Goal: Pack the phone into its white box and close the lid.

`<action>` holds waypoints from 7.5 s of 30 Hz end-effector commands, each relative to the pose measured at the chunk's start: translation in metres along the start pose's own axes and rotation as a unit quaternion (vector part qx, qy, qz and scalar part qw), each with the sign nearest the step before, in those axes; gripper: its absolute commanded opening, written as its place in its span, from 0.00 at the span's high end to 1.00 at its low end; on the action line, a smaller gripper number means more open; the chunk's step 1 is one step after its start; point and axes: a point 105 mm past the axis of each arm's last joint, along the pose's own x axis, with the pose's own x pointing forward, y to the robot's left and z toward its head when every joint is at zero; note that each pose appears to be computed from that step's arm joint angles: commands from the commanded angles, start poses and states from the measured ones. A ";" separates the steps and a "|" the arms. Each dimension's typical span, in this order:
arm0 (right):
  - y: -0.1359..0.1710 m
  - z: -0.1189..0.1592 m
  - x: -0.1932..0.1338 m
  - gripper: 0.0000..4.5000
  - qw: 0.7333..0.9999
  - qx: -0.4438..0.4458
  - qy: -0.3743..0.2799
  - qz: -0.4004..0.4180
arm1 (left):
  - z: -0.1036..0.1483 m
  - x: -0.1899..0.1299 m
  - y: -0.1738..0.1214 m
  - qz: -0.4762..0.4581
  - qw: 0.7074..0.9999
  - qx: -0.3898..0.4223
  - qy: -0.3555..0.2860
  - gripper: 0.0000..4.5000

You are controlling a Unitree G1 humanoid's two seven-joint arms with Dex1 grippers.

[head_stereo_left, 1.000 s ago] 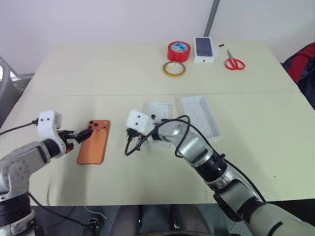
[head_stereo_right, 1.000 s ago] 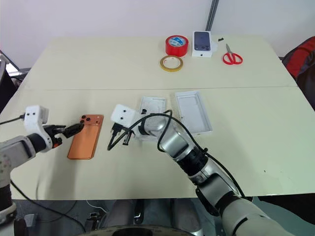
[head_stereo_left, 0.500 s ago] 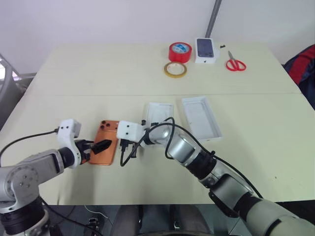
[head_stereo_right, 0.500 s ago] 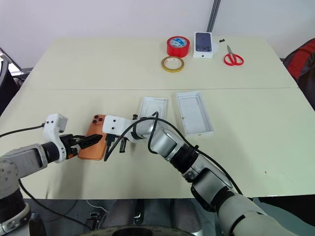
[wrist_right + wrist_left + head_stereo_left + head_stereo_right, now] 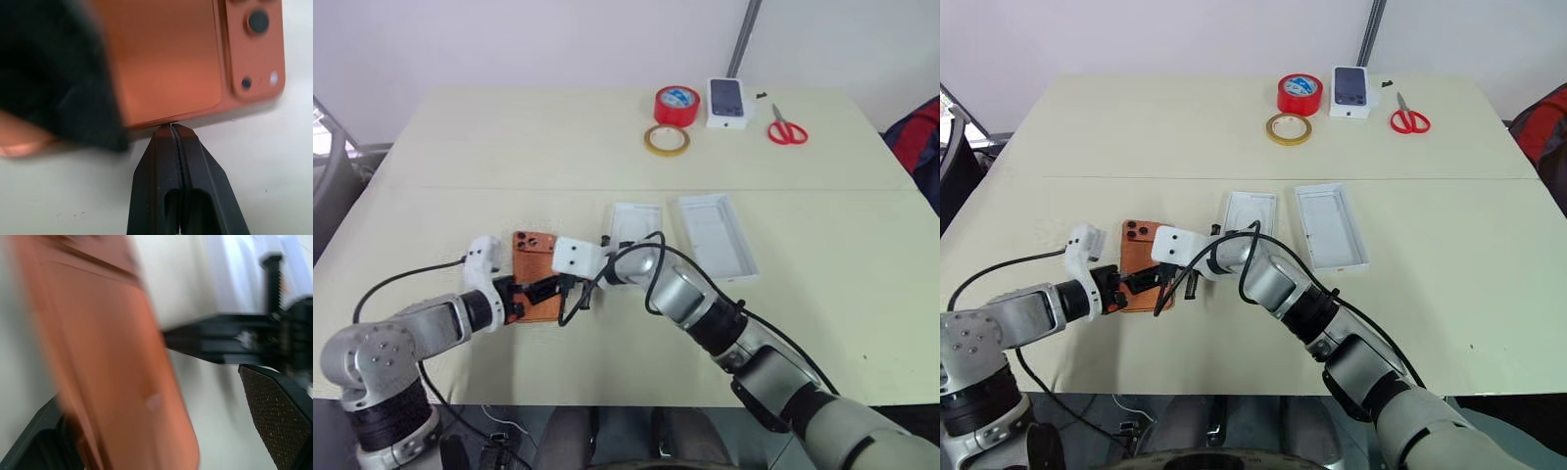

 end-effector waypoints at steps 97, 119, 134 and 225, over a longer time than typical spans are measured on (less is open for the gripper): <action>-0.040 -0.071 -0.191 1.00 0.974 0.127 -0.044 -0.181 | 0.087 0.067 -0.075 -0.123 0.985 -0.053 -0.110 0.16; -0.067 -0.092 -0.129 1.00 0.969 0.046 0.117 -0.211 | 0.055 0.093 -0.028 0.025 0.956 0.290 -0.024 0.99; -0.057 -0.102 -0.135 1.00 0.970 0.040 0.140 -0.193 | 0.020 0.142 -0.099 -0.120 0.922 0.365 0.048 0.99; -0.092 -0.108 -0.279 0.99 0.841 0.457 0.075 -0.280 | 0.018 0.058 -0.078 -0.207 0.854 0.472 -0.069 1.00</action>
